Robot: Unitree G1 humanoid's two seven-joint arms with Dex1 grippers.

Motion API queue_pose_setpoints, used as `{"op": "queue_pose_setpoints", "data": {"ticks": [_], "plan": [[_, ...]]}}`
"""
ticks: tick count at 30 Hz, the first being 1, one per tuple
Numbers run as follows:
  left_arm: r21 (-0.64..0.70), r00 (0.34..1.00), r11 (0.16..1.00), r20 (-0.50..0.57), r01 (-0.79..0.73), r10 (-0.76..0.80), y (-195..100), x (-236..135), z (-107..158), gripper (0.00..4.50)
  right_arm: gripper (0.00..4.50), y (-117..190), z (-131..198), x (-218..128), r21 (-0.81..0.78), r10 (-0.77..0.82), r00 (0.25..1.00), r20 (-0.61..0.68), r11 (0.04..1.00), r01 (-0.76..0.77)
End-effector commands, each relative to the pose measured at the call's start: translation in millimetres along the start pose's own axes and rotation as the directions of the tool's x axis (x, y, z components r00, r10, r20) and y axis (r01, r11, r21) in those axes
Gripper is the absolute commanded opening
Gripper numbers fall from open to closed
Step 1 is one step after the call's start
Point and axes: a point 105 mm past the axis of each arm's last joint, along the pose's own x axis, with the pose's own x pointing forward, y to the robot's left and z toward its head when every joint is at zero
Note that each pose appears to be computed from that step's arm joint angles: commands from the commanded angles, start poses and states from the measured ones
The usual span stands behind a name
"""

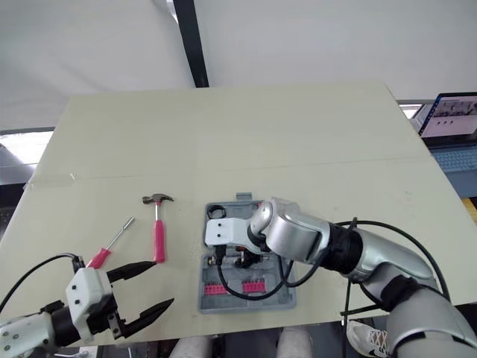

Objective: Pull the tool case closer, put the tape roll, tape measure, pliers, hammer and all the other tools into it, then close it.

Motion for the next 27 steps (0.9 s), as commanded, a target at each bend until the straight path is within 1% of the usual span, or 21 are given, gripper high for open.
{"op": "queue_pose_setpoints", "data": {"ticks": [1,4,7,8,10,12,14,15,17,21,24,27], "plan": [[0.011,1.000,1.000,0.006,0.009,-0.009,-3,0,0,4.50,3.36,-2,10,-19,-0.025,-0.020,0.999,0.047,0.999,0.022],[0.013,1.000,1.000,0.009,0.009,-0.009,-3,0,0,4.50,3.36,-4,10,-29,-0.002,-0.032,0.997,0.077,0.999,0.032],[0.014,1.000,1.000,0.014,0.010,-0.010,-3,1,0,4.50,3.36,-2,12,-35,0.036,-0.009,0.988,0.155,0.999,0.003],[0.013,1.000,1.000,0.016,0.011,-0.011,-3,1,0,4.50,3.13,0,11,-37,0.033,-0.005,0.980,0.198,0.999,-0.002],[0.012,1.000,1.000,0.021,0.014,-0.014,-3,2,0,4.50,2.58,3,14,-38,0.044,0.008,0.944,0.329,0.999,-0.024],[0.008,0.999,1.000,0.032,0.020,-0.020,-4,3,1,4.50,1.53,8,11,-37,0.037,0.030,0.898,0.439,0.998,-0.052],[0.002,0.999,1.000,0.041,0.026,-0.026,-4,4,1,4.50,0.42,10,9,-38,0.040,0.018,0.840,0.542,0.998,-0.048],[0.002,0.999,0.999,0.042,0.032,-0.032,-5,4,1,4.50,0.04,10,8,-38,0.036,0.002,0.810,0.586,0.999,-0.028],[0.004,0.998,0.999,0.040,0.038,-0.038,-5,5,1,4.50,0.04,12,2,-36,0.029,0.003,0.775,0.632,0.999,-0.027],[0.012,0.999,0.999,0.040,0.036,-0.036,-4,4,1,4.50,0.04,9,-16,-19,0.061,-0.002,0.814,0.582,0.997,-0.042],[0.013,0.998,0.999,0.040,0.037,-0.037,-4,5,2,4.50,0.04,9,-17,-13,0.053,-0.007,0.813,0.582,0.998,-0.030],[0.013,0.999,0.999,0.038,0.038,-0.039,-5,5,2,4.50,0.04,6,-20,-2,0.062,-0.025,0.829,0.559,0.998,-0.012]]}}
